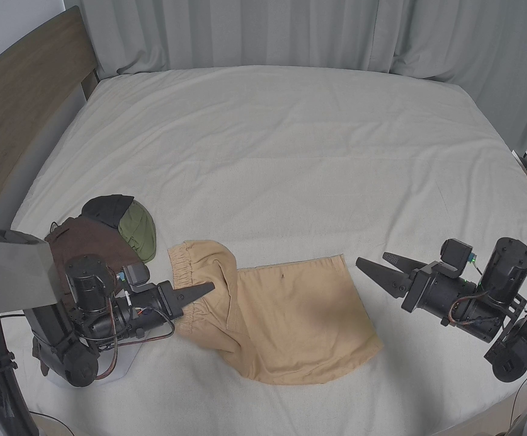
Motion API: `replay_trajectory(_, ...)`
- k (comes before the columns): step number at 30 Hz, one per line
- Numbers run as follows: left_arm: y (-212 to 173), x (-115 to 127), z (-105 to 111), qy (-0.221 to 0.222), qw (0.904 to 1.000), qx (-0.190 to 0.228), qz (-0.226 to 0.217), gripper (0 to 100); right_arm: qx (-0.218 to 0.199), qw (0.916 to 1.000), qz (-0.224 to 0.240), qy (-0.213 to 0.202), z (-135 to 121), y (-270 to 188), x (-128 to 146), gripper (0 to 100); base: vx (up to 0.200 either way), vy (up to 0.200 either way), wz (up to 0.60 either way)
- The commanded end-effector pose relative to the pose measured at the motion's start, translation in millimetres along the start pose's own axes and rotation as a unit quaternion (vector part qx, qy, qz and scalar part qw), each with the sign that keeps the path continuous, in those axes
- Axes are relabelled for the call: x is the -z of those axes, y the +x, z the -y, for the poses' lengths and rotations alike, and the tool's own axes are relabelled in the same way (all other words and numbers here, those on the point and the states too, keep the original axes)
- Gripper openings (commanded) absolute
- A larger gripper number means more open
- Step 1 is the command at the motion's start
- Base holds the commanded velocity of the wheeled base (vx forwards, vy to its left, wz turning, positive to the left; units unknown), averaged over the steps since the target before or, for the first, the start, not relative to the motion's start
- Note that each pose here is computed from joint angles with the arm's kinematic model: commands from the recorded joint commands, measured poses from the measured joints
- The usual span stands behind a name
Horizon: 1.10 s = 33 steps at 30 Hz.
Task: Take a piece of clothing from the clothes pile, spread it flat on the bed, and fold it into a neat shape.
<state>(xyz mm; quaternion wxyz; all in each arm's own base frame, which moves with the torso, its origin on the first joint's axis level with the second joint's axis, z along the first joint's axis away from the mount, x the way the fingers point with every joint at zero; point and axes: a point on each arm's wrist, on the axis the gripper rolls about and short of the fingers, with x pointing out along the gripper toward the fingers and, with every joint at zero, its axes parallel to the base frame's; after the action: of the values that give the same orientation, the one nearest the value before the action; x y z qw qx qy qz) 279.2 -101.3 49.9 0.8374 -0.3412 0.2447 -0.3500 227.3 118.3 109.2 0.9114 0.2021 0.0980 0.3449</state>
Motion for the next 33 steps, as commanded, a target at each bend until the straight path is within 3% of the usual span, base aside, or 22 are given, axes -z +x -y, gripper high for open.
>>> replay_trajectory(1, 10, 0, 8, 0.002, 0.9999, 0.013, 0.004, 0, 0.004, 0.9999, 0.016, -0.004, 1, -4, -8, 100, 0.0, 0.0, 0.0)
replay_trajectory(7, 22, -1, 18, -0.018, 0.9992, 0.036, 0.004, 0, -0.003, 0.9995, 0.029, -0.008, 1, -4, -15, 100, 0.0, 0.0, 0.0)
replay_trajectory(14, 36, 1, 14, -0.025, 0.9988, 0.043, 0.0, 0, 0.001, 0.9978, 0.065, -0.015, 9, 1, -33, 100, 0.0, 0.0, 0.0)
replay_trajectory(33, 75, 34, 26, -0.036, 0.9969, 0.062, -0.034, 0, 0.007, 0.9976, 0.067, -0.015, 14, 0, -35, 100, 0.0, 0.0, 0.0)
